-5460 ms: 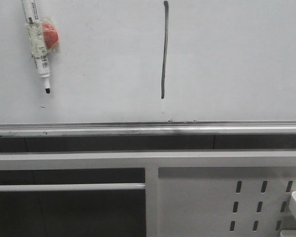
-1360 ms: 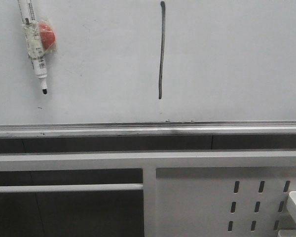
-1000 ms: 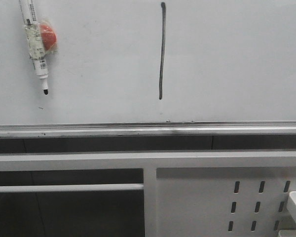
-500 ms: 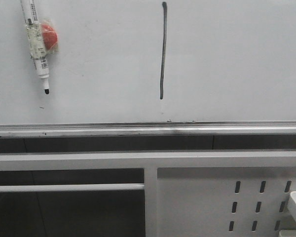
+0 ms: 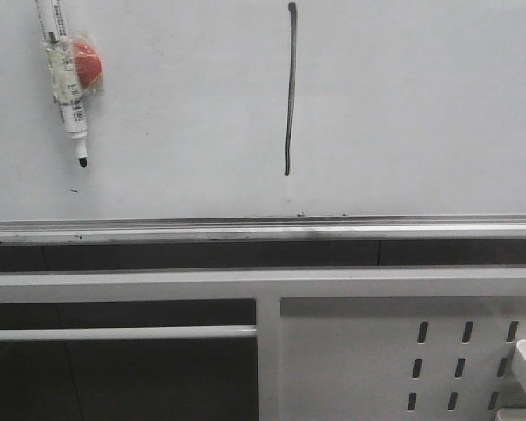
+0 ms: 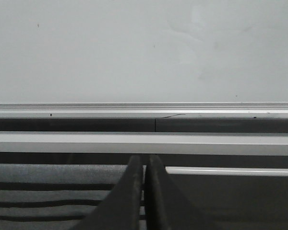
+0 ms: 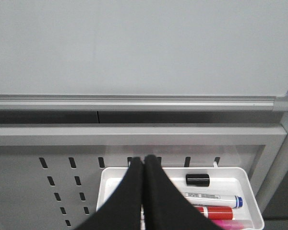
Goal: Write number 1 on whiteboard
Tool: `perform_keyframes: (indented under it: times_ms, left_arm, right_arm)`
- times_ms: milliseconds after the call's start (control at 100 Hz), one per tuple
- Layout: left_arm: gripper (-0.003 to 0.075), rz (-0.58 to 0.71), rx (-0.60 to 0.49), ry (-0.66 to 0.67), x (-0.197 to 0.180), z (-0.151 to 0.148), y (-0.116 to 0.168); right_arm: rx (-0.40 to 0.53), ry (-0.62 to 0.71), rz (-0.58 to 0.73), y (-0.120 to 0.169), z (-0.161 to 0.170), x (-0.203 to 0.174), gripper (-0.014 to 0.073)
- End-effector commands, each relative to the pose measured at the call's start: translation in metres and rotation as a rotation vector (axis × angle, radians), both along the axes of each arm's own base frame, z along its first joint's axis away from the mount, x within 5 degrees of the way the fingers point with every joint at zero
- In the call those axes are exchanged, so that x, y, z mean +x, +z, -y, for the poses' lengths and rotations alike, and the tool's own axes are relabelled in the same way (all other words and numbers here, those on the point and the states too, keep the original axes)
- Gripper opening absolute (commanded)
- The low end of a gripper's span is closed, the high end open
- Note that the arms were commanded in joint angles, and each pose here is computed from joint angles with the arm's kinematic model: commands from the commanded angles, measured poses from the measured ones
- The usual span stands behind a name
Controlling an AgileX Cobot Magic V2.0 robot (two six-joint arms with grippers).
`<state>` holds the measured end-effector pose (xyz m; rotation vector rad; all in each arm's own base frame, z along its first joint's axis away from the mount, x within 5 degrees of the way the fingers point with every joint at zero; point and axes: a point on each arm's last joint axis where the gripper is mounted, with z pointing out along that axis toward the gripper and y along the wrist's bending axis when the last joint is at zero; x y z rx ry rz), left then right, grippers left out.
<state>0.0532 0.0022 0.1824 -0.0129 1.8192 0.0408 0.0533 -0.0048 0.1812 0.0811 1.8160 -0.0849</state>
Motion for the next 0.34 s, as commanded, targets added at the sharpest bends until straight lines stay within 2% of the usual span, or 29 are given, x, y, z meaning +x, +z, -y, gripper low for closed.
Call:
perform_keyframes:
  times_ms: [0,330]
  left_arm:
    - [-0.0020,0.045,-0.012,-0.009,0.0009,0.0007,-0.0062]
    - [-0.0020,0.051,-0.011,-0.009,0.0010,0.0007,-0.0057]
  right_arm:
    - [-0.022,-0.003,0.032,-0.0012,0.0006,-0.0007,-0.0069]
    - [-0.022,-0.003,0.032,-0.0012,0.0006,-0.0007,-0.0069]
